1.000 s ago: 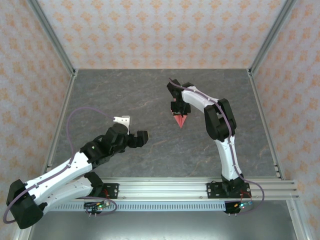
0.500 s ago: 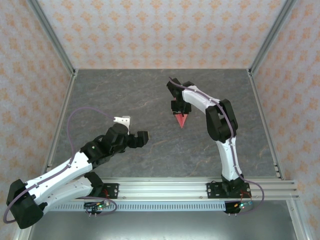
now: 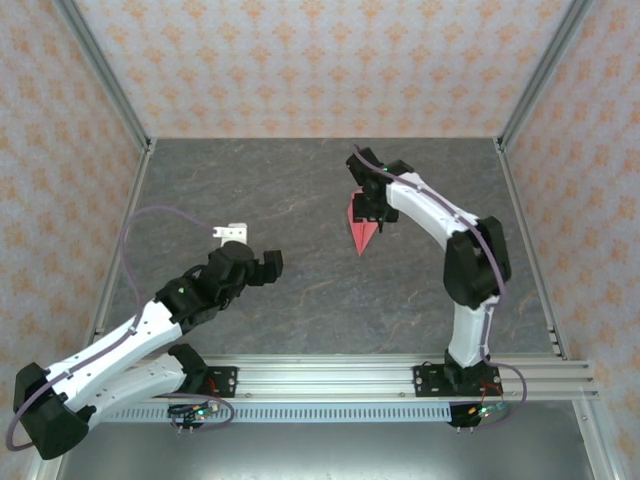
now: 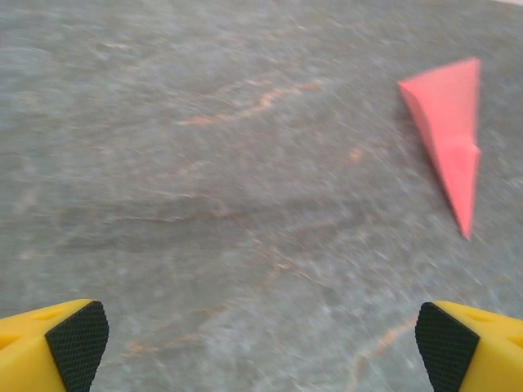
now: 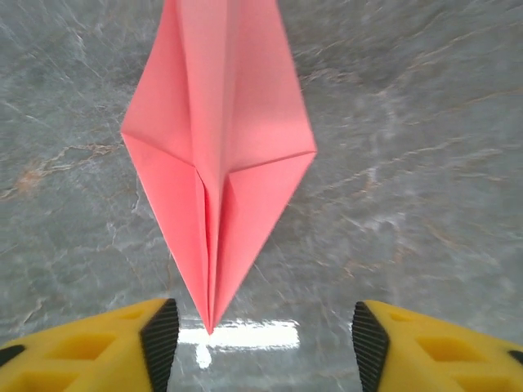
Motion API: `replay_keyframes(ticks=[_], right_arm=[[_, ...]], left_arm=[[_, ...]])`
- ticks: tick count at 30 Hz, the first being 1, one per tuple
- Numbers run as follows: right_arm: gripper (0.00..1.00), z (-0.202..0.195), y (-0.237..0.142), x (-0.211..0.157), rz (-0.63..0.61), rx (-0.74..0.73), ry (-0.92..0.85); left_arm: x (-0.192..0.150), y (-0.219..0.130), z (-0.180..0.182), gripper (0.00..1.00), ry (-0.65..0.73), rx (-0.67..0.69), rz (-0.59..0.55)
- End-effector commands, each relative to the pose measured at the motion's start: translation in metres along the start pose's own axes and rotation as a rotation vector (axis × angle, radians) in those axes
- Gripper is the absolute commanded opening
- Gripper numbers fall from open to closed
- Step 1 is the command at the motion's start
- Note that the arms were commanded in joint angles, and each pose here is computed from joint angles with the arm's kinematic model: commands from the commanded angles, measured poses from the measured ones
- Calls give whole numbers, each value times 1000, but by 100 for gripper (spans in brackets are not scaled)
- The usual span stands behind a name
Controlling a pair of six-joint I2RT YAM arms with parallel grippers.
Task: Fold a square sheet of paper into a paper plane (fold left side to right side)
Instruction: Move the paper plane to the center of the table, then reset both arms
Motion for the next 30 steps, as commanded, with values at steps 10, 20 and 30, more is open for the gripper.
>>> replay_keyframes(ticks=[10, 20, 30], right_arm=[[100, -144, -83, -12, -553, -163, 226], [100, -225, -16, -52, -727, -251, 430], [100, -205, 4, -23, -879, -144, 295]], left_arm=[[52, -17, 119, 100, -102, 601, -330], [38, 6, 138, 100, 77, 712, -318], [17, 58, 141, 100, 156, 554, -343]])
Point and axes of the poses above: each hand's point on the last joint's axis, 136 mm out from that joint toward the fingers, its own y axis out along the fingers, its own z axis along the line the jaws close on, x = y × z, the point moved 1 cm from there along -y, back along the fingers, and after that the axes turned 4 degrees about y, right-handed, at the moved point
